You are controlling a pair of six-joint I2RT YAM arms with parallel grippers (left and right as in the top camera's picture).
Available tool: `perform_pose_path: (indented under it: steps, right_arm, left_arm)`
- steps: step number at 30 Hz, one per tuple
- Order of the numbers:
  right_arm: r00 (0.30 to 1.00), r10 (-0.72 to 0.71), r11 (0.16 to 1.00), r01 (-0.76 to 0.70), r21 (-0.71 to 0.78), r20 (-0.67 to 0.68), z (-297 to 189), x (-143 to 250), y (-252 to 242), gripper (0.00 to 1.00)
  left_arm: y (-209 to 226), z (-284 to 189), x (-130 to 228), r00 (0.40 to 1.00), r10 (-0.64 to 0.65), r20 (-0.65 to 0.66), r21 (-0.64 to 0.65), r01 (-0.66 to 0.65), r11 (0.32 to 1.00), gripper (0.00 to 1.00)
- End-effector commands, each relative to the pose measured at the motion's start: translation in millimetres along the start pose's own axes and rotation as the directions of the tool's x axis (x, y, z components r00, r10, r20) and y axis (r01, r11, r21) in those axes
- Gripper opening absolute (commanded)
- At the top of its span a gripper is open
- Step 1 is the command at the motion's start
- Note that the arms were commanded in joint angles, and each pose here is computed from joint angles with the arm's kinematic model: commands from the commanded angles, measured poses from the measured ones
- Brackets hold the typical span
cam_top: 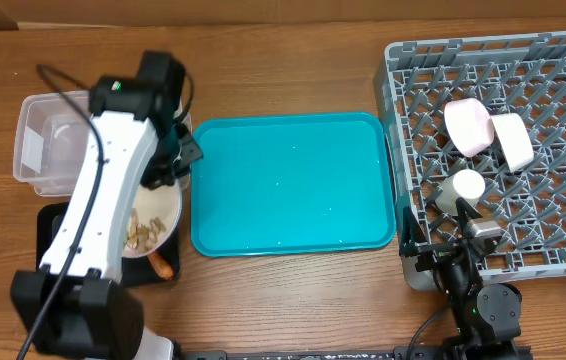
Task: Sort waste into correct bins and load items into the dishwasher
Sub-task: 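Tip the plate over the black tray to dump the food scraps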
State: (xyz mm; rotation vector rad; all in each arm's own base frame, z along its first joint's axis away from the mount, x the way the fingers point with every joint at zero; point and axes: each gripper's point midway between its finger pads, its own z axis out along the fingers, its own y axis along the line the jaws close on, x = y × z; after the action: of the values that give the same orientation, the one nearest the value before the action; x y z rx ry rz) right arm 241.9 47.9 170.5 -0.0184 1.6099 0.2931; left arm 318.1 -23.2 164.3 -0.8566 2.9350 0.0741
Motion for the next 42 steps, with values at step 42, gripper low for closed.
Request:
perform_pose_path:
  steps: [42]
  right_arm:
    - [1.000,-0.003,1.000,0.003,-0.003,0.007,0,1,0,1.00]
  left_arm:
    - [99,-67,17,0.928,-0.246,0.279,0.916,-0.181,0.357,0.04]
